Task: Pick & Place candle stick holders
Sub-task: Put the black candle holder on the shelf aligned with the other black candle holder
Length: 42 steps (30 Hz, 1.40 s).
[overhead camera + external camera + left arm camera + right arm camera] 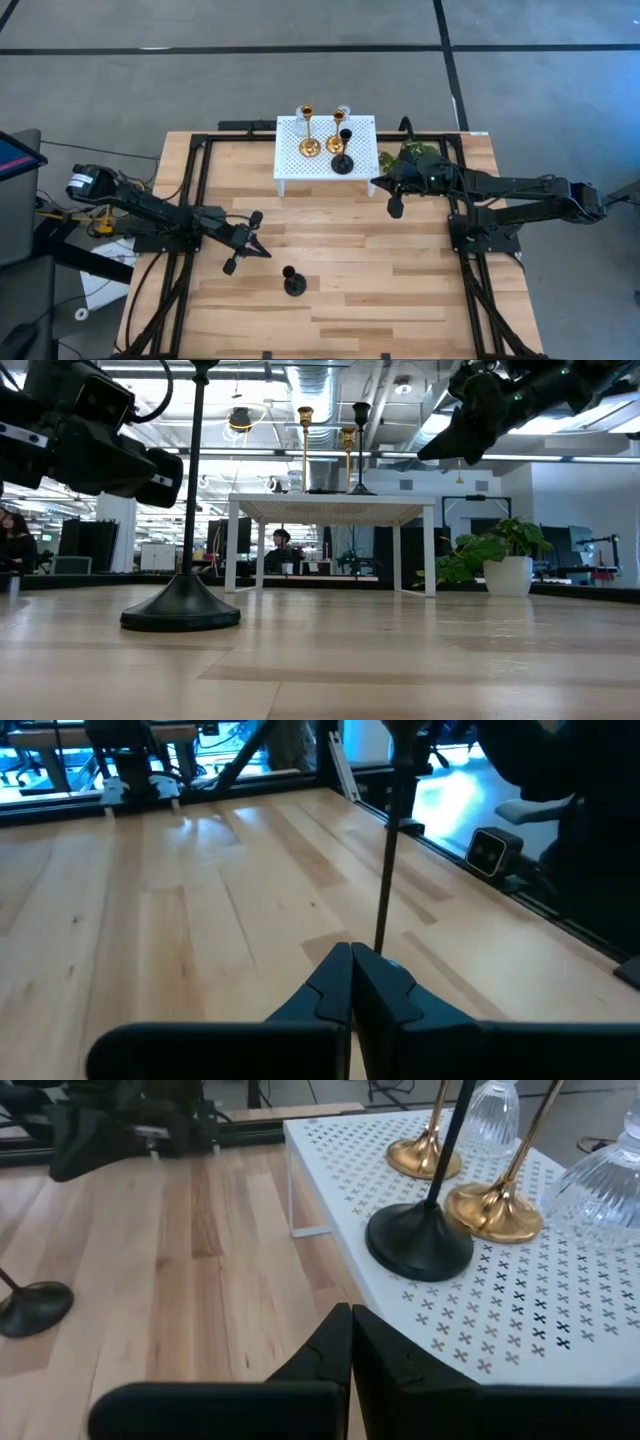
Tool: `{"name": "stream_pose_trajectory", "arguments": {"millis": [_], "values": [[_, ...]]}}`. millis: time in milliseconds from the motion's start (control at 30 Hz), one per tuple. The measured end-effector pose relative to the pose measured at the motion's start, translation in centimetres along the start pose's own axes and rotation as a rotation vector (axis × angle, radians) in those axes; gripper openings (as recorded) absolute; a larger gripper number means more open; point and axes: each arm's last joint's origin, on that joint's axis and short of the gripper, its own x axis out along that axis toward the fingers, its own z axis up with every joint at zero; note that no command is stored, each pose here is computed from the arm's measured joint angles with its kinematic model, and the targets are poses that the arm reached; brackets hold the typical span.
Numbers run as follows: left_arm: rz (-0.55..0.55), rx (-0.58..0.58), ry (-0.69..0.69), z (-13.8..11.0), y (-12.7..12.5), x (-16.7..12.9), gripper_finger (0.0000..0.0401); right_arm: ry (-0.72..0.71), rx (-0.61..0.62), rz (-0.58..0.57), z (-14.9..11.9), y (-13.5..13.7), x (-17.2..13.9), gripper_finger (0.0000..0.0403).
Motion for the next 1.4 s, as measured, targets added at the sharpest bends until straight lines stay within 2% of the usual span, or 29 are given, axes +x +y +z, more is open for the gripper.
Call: {"name": "stream_pose_trajectory", "arguments": {"millis": [400, 533, 700, 967, 1167, 1400], "values": [[-0.006, -0.022, 0.110, -0.1, 0.3, 4.7, 0.0005, 0.001, -0.001, 0.000, 0.0, 0.0, 0.0, 0.0000], [-0.095, -0.032, 0.117, 0.0, 0.4, 6.1, 0.0014, 0.006, -0.003, 0.001, -0.1, 0.0, 0.0, 0.0000], [-0.132, -0.074, 0.131, -0.1, 0.4, 7.0, 0.0048, 0.019, -0.009, 0.009, -0.2, 0.0, 0.0, 0.0000], [-0.132, -0.126, 0.118, 0.0, 0.4, 7.1, 0.0129, 0.038, -0.003, 0.012, -0.4, 0.1, 0.0, 0.0000], [-0.162, -0.130, 0.092, 0.4, -0.6, 7.3, 0.0185, 0.038, -0.003, 0.012, -0.4, 0.1, 0.0, 0.0000], [-0.075, -0.122, 0.096, 0.4, -1.3, 7.4, 0.0210, 0.037, -0.003, 0.012, -0.4, 0.1, 0.0, 0.0000]]}}
